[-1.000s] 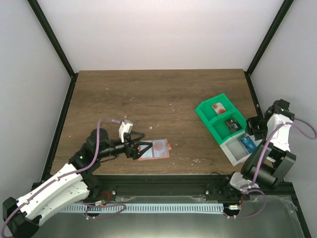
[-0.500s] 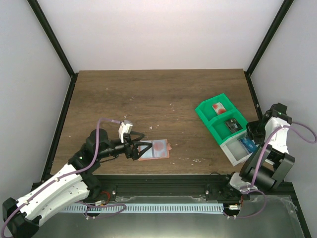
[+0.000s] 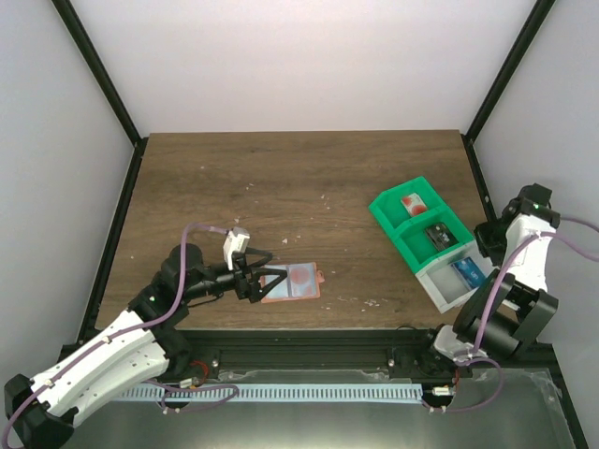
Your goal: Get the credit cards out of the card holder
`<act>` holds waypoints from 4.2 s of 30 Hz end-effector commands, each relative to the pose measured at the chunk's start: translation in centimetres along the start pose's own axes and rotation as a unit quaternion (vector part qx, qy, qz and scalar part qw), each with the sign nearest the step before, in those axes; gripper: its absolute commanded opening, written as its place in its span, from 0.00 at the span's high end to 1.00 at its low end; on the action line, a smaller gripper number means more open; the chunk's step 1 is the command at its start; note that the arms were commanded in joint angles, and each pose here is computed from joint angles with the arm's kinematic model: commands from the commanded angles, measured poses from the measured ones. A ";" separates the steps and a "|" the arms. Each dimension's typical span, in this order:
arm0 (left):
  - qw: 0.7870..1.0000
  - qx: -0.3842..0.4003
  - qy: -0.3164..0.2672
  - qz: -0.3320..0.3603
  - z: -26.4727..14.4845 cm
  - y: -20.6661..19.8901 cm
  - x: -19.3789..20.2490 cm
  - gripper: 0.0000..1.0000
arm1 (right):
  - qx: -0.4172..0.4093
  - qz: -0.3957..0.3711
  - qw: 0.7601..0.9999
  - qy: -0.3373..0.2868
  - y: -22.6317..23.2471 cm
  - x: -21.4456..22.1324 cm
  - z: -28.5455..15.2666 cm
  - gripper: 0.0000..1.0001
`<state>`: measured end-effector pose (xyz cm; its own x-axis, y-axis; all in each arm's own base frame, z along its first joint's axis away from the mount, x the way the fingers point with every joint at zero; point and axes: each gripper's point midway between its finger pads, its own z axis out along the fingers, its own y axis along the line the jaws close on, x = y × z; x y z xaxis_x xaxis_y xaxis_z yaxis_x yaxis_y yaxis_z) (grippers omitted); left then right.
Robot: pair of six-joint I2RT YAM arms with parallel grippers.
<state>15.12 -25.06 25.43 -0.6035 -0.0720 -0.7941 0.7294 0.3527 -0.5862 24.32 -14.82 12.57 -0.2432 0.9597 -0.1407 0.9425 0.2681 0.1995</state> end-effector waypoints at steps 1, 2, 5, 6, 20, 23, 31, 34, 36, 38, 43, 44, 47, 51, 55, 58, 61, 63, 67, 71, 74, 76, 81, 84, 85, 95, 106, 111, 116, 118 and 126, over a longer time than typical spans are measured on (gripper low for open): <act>1.000 0.009 0.000 0.002 0.0 -0.3 0.1 0.00 | -0.090 0.000 0.996 -0.003 3.0 0.4 -2.7 0.99; 1.000 0.009 0.001 0.001 0.0 -0.3 0.1 0.00 | -0.103 0.006 0.995 0.003 3.3 0.8 -2.6 1.00; 1.000 0.010 0.004 0.000 0.0 -0.3 0.4 0.00 | -0.136 0.016 0.990 0.017 3.8 1.8 -2.1 1.00; 1.000 0.011 0.004 0.000 0.0 -0.3 0.4 0.00 | -0.145 0.018 0.989 0.019 4.1 1.9 -1.9 0.99; 1.000 0.012 0.004 -0.001 0.1 -0.3 0.4 0.00 | -0.127 0.019 0.991 0.030 3.2 2.3 0.6 1.00; 1.000 0.012 0.006 -0.002 0.1 -0.2 0.5 0.00 | -0.117 0.017 0.992 0.036 2.8 2.6 1.4 0.99; 1.000 0.011 0.008 -0.004 0.3 -0.1 0.7 0.00 | -0.048 -0.002 0.999 0.009 0.7 1.4 2.1 0.99; 1.000 0.009 0.010 -0.006 0.3 0.1 0.8 0.00 | -0.031 -0.010 0.999 0.007 0.0 1.4 2.6 0.99; 1.000 0.008 0.011 -0.006 0.4 0.1 0.8 0.00 | -0.023 -0.011 1.000 0.006 -0.2 1.3 2.8 1.00; 1.000 0.008 0.012 -0.006 0.4 0.1 0.8 0.00 | -0.015 -0.013 1.000 -0.001 -0.4 1.0 2.9 0.99; 1.000 0.004 0.014 -0.008 0.5 0.4 0.9 0.00 | 0.005 -0.028 1.000 -0.013 -0.9 0.4 3.3 1.00; 1.000 0.003 0.014 -0.008 0.5 0.4 0.9 0.00 | 0.006 -0.030 0.999 -0.013 -0.9 0.3 3.4 0.99; 1.000 0.001 0.016 -0.009 0.6 0.5 1.0 0.00 | 0.013 -0.035 0.999 -0.008 -1.0 0.3 3.7 1.00; 1.000 0.002 0.017 -0.009 0.6 0.5 1.0 0.00 | 0.012 -0.032 0.999 -0.008 -1.0 0.3 3.8 0.99; 1.000 0.000 0.018 -0.010 0.7 0.6 1.1 0.00 | 0.023 -0.030 0.999 -0.018 -1.6 0.2 4.1 0.99; 1.000 -0.002 0.020 -0.011 0.7 0.7 1.1 0.00 | 0.024 -0.031 0.999 -0.023 -1.7 0.1 4.5 0.99; 1.000 -0.002 0.022 -0.012 0.8 0.7 1.2 0.00 | 0.026 -0.033 0.999 -0.023 -1.9 0.2 4.9 0.99; 1.000 -0.003 0.022 -0.011 0.8 0.8 1.2 0.00 | 0.027 -0.036 0.999 -0.024 -2.1 0.3 5.2 1.00; 1.000 -0.006 0.026 -0.014 1.0 1.0 1.3 0.00 | 0.031 -0.044 0.998 -0.042 -2.1 -0.4 5.0 0.99; 0.999 -0.008 0.029 -0.016 1.1 1.2 1.5 0.00 | 0.013 -0.055 0.997 -0.056 -1.1 -1.2 3.9 1.00; 0.999 -0.009 0.032 -0.016 1.2 1.3 1.6 0.00 | -0.007 -0.061 0.997 -0.052 -0.3 -0.9 3.2 0.99; 0.999 -0.010 0.032 -0.017 1.3 1.3 1.6 0.00 | -0.027 -0.059 0.997 -0.044 0.1 -0.1 2.9 1.00; 0.999 -0.015 0.038 -0.020 1.5 1.7 1.9 0.00 | -0.067 -0.048 0.996 -0.021 0.5 2.2 2.6 0.99; 0.999 -0.017 0.040 -0.021 1.5 1.8 2.0 0.00 | -0.081 -0.040 0.996 -0.004 0.1 4.0 3.0 1.00; 0.999 -0.018 0.039 -0.021 1.5 1.8 2.0 0.00 | -0.086 -0.040 0.996 0.001 0.1 4.7 3.2 1.00; 0.999 -0.025 0.043 -0.022 1.6 2.1 2.2 0.00 | -0.072 -0.051 0.996 0.028 -0.4 7.8 5.3 0.99; 0.998 -0.038 0.048 -0.025 1.7 2.7 2.3 0.00 | -0.060 -0.046 0.996 -0.040 -1.1 5.7 7.0 1.00; 0.997 -0.044 0.050 -0.027 1.8 3.0 2.5 0.00 | -0.051 -0.048 0.996 -0.058 -1.1 4.9 7.4 1.00; 0.997 -0.046 0.054 -0.030 1.9 3.2 2.7 0.00 | -0.034 -0.055 0.993 -0.094 -1.4 3.4 7.1 0.99; 0.997 -0.047 0.054 -0.029 1.9 3.2 2.6 0.00 | -0.022 -0.053 0.993 -0.106 -1.8 3.0 7.2 1.00; 0.996 -0.050 0.060 -0.032 2.1 3.5 2.9 0.00 | -0.037 -0.063 0.990 -0.119 -1.1 2.5 6.9 0.99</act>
<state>16.53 -26.00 20.85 -0.6890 0.0054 -0.7247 0.6534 0.4373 -0.6179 23.92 -12.62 4.79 -0.2869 0.8949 -0.3419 0.8914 0.3801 0.2468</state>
